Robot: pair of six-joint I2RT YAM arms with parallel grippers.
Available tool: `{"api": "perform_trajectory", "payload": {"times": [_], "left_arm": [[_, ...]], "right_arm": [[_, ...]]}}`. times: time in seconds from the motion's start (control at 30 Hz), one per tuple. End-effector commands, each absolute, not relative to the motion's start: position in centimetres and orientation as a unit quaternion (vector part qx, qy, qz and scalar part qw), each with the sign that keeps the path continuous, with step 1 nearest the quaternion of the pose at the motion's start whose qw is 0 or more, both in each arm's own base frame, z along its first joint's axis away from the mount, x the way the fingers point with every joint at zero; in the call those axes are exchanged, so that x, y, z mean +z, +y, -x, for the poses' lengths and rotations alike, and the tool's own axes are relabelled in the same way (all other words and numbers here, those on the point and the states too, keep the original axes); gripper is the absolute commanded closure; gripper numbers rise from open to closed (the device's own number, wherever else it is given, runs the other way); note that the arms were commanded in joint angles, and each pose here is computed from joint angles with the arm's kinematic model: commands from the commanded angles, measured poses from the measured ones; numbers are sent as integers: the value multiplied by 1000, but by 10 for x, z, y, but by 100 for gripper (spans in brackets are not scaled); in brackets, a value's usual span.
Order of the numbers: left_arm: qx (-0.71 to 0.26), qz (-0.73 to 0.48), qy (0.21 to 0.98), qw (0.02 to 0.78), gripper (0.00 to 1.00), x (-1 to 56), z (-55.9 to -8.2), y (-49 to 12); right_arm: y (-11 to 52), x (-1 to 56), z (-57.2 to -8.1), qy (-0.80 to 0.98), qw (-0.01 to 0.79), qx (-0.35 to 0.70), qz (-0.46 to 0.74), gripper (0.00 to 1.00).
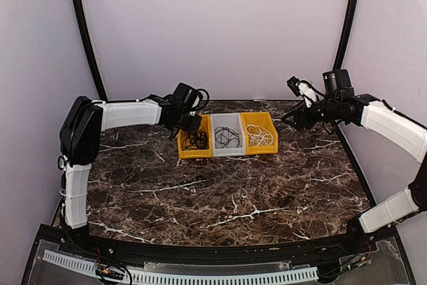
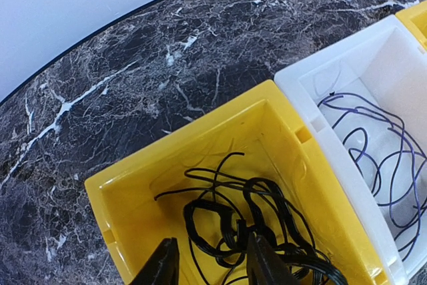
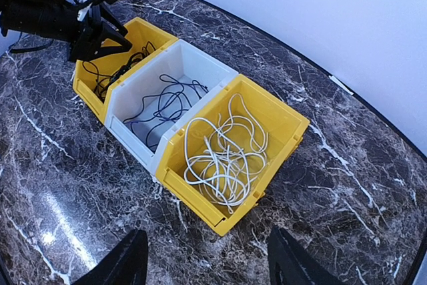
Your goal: Untangle the cables
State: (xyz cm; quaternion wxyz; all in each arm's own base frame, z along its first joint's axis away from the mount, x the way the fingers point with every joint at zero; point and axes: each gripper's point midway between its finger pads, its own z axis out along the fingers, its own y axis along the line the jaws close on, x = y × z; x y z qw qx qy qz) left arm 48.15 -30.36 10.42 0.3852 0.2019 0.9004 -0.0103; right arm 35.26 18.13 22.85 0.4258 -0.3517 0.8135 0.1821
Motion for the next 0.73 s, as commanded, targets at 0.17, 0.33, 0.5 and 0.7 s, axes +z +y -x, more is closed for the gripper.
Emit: {"api": "perform_trajectory", "payload": {"times": [0.17,0.33,0.5,0.7], "left_arm": [[-9,-173,889,423,51,181,-473,-286],[-16,-160,870,465,33,235,-457,-269],[-41,-109,865,488,9,267,-443,-236],[-83,-79,835,538,1,307,-427,-219]], "right_arm": [[144,248,-398,824,472,117,290,21],[99,282,-426,822,526,94,195,1],[58,313,-437,815,568,9,111,1],[64,334,-422,790,598,19,136,1]]}}
